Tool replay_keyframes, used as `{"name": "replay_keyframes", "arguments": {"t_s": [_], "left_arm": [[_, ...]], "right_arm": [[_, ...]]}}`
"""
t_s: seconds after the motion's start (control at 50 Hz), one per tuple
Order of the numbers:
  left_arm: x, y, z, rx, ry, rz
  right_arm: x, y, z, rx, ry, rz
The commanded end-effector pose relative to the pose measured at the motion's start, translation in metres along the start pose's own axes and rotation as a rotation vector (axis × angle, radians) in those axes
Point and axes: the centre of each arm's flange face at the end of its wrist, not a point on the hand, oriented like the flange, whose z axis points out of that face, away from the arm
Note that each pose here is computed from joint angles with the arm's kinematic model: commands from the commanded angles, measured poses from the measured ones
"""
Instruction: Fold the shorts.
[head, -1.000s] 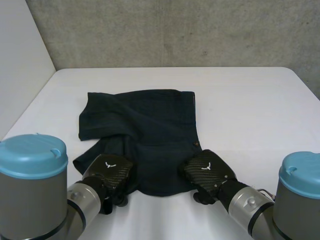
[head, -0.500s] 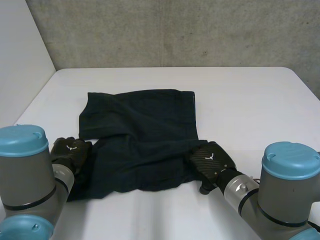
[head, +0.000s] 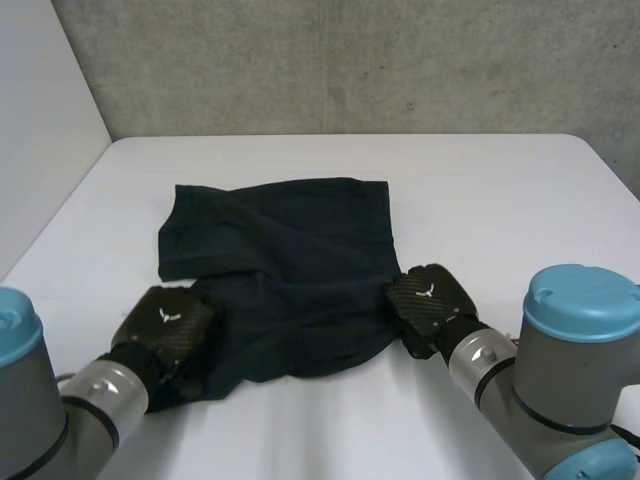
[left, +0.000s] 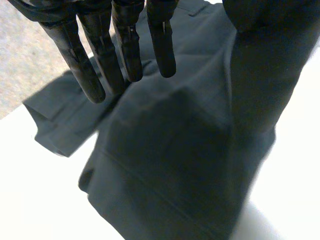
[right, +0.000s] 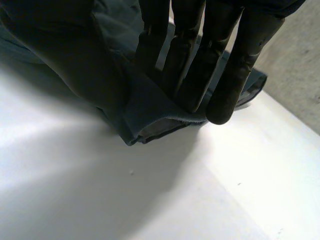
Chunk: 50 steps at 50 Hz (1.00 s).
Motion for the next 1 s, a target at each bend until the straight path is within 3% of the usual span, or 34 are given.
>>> {"name": "replay_keyframes", "arguments": {"t_s": [0.02,0.2,0.38,0.82,1.0], "left_arm": [[0.004,0.014,-0.009,-0.041,0.01,-0.008],[0.006,0.019,-0.008,-0.059,0.014,-0.007],[-0.001,0.025,0.004,-0.057,-0.074,-0.005],[0.0,0.032,0.006,-0.073,-0.088,-0.006],[-0.007,0.017,-0.002,-0.029,-0.121,0.018]], "right_arm": [[0.001,-0.007,-0.008,0.02,0.007,-0.001],[0.001,-0.007,-0.008,0.021,0.007,-0.004],[0.004,-0.009,-0.009,0.023,0.021,-0.003],[0.014,-0.011,-0.011,0.027,0.049,0.003],[0.019,-0.034,-0.026,-0.035,-0.002,-0.028]]}}
